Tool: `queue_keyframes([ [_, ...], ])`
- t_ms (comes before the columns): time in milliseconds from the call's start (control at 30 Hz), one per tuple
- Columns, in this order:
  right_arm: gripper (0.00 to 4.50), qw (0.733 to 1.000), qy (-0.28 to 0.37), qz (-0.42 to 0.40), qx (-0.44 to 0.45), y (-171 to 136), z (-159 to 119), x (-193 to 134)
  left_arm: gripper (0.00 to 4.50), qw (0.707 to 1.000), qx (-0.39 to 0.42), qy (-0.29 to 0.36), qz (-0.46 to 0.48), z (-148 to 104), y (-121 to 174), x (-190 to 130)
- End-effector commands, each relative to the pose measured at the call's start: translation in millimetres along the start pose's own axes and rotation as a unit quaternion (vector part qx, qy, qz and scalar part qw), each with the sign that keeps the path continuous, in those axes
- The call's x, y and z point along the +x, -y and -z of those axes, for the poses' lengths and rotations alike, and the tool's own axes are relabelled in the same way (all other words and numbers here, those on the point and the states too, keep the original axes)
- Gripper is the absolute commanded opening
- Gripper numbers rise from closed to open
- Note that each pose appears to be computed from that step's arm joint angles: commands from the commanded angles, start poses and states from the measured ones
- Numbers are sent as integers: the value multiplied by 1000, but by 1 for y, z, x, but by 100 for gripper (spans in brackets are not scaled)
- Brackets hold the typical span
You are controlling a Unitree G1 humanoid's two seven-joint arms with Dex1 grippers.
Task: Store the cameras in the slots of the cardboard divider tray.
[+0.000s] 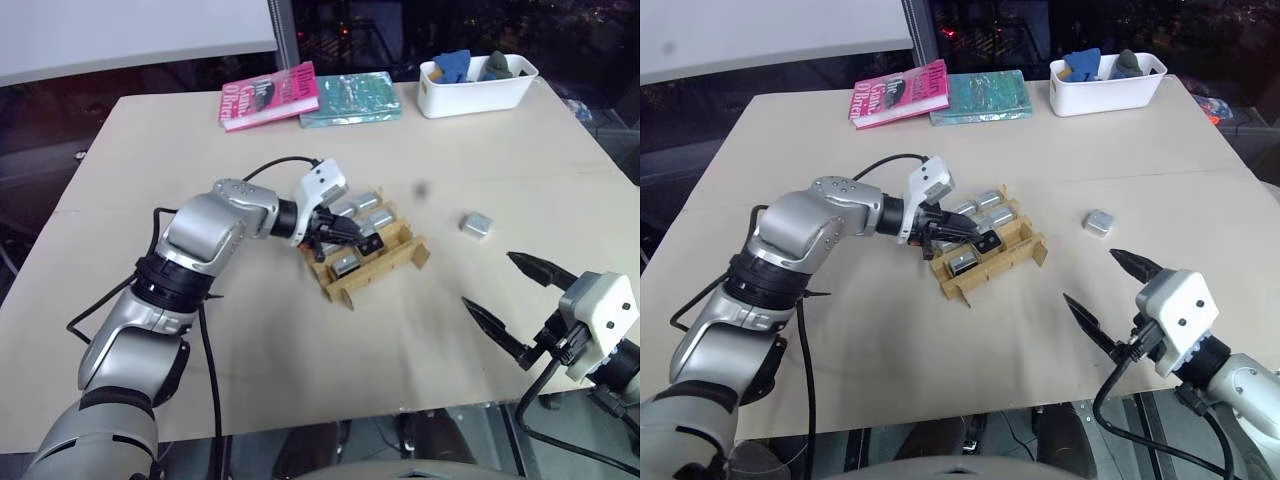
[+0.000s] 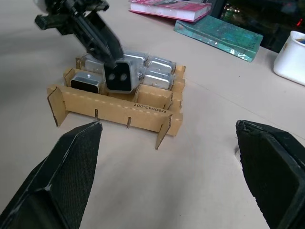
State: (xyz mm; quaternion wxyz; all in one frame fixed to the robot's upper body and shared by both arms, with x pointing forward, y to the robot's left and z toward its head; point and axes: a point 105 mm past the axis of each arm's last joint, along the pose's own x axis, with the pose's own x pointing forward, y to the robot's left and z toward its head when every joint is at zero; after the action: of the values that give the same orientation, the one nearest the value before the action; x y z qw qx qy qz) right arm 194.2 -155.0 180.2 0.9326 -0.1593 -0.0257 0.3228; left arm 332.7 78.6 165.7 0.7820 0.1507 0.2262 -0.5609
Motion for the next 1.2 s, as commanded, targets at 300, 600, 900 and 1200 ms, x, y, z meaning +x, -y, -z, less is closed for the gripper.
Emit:
queue_keyframes([
  [300,446,1000,13,-4,-25,-2,-7,2,64,999,28,-21,-37,3,-6,1],
  [600,450,1000,7,-6,-24,-3,-4,3,350,998,38,23,-54,-21,-2,-7],
  [900,450,998,-26,16,-51,15,10,14,448,987,44,146,-49,-50,16,-30],
  [1200,450,988,-123,78,-55,92,58,52,448,953,50,297,23,-31,55,-66],
])
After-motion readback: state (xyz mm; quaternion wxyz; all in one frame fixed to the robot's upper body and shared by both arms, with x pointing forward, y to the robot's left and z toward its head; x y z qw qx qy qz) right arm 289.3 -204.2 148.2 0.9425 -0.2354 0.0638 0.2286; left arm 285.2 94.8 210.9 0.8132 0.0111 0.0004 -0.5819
